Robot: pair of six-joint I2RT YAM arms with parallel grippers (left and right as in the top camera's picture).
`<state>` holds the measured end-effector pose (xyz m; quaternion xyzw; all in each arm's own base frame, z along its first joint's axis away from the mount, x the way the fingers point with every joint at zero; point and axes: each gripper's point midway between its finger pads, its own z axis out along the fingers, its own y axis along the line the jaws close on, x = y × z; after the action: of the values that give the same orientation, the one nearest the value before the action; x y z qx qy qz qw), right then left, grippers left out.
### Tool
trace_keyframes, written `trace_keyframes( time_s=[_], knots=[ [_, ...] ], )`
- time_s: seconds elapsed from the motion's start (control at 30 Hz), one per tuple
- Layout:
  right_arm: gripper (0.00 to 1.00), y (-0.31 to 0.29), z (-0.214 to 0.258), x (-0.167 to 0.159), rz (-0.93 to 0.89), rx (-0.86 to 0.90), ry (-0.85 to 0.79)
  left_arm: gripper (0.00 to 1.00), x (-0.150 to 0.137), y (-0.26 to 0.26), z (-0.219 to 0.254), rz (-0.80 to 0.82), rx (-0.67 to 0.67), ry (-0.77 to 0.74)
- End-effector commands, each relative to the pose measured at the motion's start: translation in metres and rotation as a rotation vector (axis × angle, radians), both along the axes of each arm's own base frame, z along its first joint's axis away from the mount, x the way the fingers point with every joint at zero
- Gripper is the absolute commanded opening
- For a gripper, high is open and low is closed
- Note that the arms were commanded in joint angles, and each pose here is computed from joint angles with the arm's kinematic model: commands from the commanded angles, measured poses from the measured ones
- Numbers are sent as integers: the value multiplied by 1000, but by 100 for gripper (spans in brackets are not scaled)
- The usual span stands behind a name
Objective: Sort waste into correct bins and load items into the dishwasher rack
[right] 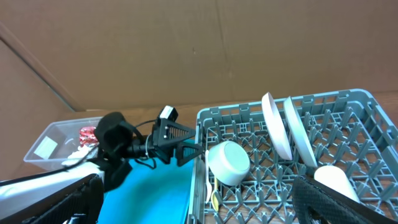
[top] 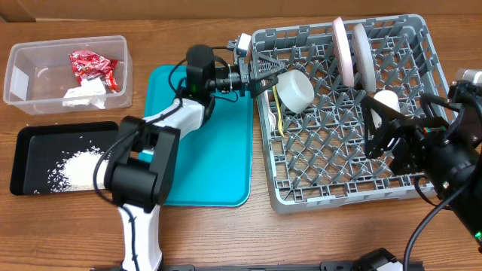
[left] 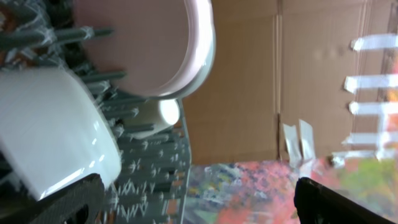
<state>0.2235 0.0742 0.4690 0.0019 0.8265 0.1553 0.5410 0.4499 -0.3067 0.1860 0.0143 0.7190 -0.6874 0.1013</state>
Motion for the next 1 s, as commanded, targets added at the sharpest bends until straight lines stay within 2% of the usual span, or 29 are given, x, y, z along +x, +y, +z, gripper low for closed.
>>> trace_keyframes(
  time_s=[0.0,0.07,0.13,0.2,0.23,0.4,0.6,0.67,0.8,0.97],
  knots=[
    [100,-3,4,-1,-12,4,-13,100,0,14,24,73,94,-91],
    [100,-3,4,-1,-12,4,-13,100,-3,31,9,141,234,-39],
    [100,-3,4,-1,-12,3,-12,100,-13,61,-11,231,450,13],
    [100,-3,4,-1,-12,4,-13,100,-32,102,-17,304,683,28],
    [100,-3,4,-1,-12,4,-13,100,-41,117,-14,322,759,19],
    [100,-3,4,-1,-12,3,-12,100,-79,157,10,319,969,-94],
    [100,-3,4,-1,-12,4,-13,100,-118,227,20,442,1316,-76],
    [100,-3,4,-1,-12,4,-13,100,-128,243,27,470,1376,-80],
    [100,-3,4,-1,-12,4,-13,100,-146,248,36,421,1399,-120],
    [100,-3,4,-1,-12,3,-12,100,-166,279,28,493,1415,79]
  ],
)
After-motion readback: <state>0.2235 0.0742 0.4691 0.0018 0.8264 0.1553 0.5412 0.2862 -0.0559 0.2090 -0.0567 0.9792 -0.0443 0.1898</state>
